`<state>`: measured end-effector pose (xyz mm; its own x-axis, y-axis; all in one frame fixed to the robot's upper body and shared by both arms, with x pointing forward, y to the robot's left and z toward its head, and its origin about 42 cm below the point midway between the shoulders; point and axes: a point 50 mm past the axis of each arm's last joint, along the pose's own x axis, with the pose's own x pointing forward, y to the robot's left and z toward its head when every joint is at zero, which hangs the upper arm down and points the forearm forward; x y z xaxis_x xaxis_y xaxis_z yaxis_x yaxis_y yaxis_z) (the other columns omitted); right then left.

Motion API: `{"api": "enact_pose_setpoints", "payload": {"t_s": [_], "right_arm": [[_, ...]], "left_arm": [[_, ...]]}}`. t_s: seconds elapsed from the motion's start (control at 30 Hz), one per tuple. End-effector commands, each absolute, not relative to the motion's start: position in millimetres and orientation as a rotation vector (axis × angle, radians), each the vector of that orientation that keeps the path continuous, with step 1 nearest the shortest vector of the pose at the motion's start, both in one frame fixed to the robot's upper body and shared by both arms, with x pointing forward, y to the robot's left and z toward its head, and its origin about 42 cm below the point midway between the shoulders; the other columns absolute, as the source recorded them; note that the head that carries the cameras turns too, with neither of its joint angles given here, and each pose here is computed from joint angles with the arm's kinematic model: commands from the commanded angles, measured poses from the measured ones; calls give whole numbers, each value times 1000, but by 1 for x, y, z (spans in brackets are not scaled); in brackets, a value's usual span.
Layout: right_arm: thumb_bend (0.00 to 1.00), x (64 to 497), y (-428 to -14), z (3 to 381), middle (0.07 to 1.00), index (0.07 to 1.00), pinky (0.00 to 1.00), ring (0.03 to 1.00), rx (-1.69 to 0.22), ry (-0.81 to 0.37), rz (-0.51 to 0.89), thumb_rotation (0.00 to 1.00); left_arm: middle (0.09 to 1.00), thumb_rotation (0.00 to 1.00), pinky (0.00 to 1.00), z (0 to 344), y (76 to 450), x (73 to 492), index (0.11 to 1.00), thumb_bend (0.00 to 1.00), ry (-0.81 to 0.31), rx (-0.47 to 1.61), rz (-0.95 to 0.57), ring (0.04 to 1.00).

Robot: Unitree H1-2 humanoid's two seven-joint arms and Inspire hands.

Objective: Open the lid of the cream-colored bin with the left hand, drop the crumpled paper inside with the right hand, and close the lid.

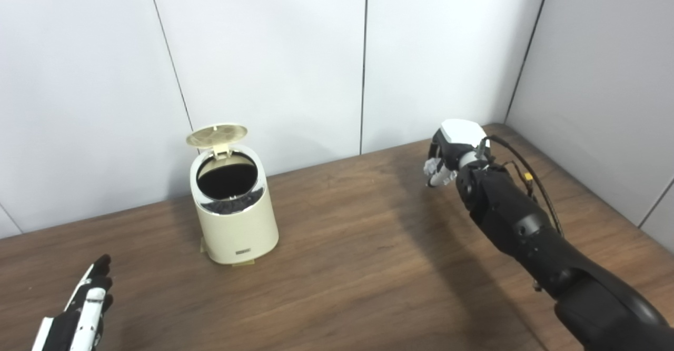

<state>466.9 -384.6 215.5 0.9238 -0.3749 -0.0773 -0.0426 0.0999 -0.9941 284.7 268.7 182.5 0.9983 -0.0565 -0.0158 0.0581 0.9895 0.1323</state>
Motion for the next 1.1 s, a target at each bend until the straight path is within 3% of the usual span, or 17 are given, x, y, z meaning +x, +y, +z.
{"api": "enact_pose_setpoints", "payload": {"t_s": [0.0,0.17,0.23,0.33,0.37,0.43,0.5,0.63,0.7,0.83,0.93,1.07], "right_arm": [[517,478,-387,250,533,467,458,413,-1473,261,-331,0],[515,476,-387,248,536,480,434,404,-1456,246,-325,0],[502,474,-386,247,528,484,358,411,-1452,235,-326,0],[498,471,-384,250,528,484,332,415,-1431,196,-318,0],[498,470,-382,254,544,467,359,428,-1423,177,-311,0],[507,467,-374,266,562,435,547,466,-1415,135,-295,0],[512,464,-367,277,557,438,535,465,-1409,107,-285,0],[498,452,-354,300,500,509,320,393,-1393,-23,-254,0],[495,445,-343,313,492,516,303,383,-1378,-71,-248,0],[503,434,-322,330,514,481,424,422,-1363,-180,-225,0],[499,426,-307,339,523,490,345,410,-1363,-283,-180,0],[498,416,-283,353,534,494,345,404,-1337,-371,-149,0]], "left_arm": [[1000,894,1000,203,267,292,1000,374,-69,147,-64,1000],[1000,896,1000,204,268,294,1000,389,-69,138,-66,1000],[1000,894,1000,205,269,295,1000,384,-72,132,-64,1000],[1000,881,1000,206,270,295,1000,387,-73,135,-54,1000],[1000,879,1000,206,271,294,1000,384,-73,149,-54,1000],[1000,884,1000,205,271,293,1000,388,-72,161,-56,1000],[1000,862,1000,203,270,293,1000,400,-71,161,-59,1000],[1000,828,1000,198,268,292,994,410,-58,174,-60,1000],[1000,818,1000,195,267,292,991,409,-54,178,-63,1000],[1000,812,1000,187,267,291,989,472,-41,200,-63,1000],[996,845,980,180,264,289,985,511,-35,218,-57,992],[986,882,949,176,259,285,978,530,-36,237,-62,987]]}}
